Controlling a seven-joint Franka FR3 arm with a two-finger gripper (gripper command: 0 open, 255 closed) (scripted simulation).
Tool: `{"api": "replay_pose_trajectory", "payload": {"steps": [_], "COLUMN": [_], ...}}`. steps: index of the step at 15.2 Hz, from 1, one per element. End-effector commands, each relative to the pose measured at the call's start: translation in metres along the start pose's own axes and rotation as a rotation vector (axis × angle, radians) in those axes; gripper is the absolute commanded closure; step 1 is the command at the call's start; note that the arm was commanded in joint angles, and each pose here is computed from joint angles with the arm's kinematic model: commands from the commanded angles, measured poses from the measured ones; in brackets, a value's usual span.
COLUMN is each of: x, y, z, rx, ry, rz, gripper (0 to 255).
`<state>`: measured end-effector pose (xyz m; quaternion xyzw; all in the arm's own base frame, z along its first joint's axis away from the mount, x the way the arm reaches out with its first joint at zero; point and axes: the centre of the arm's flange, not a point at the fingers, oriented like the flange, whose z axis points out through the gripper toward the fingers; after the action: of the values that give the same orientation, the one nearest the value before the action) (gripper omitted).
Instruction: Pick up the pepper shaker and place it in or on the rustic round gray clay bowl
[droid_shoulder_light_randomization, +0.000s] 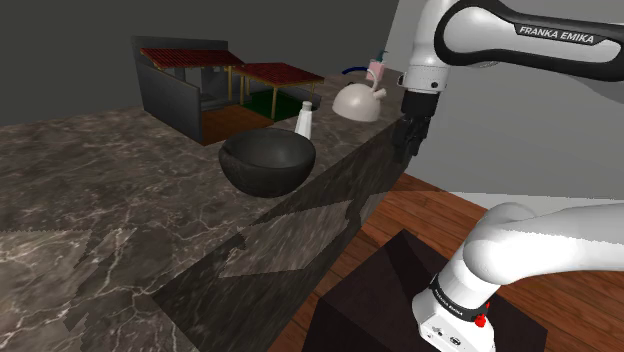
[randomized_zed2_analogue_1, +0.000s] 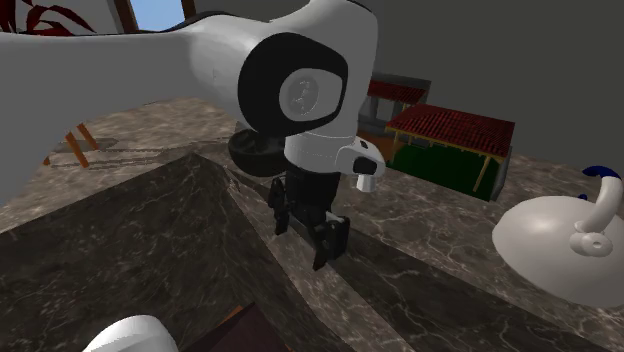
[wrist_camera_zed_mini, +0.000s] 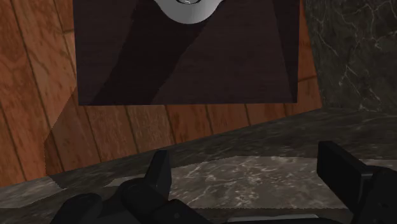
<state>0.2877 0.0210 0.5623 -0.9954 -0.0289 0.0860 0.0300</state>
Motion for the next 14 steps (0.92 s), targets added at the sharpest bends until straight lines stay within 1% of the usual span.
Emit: {"api": "replay_pose_trajectory", "payload": {"steps": [1, 14], "x": [0.000, 0.139], "y": [0.000, -0.035], "z": [0.000, -0.056], "rx": [0.000, 0.011], "ry": [0.000, 0.121], "rz": [0.000, -0.056], "gripper": [0, 0]}}
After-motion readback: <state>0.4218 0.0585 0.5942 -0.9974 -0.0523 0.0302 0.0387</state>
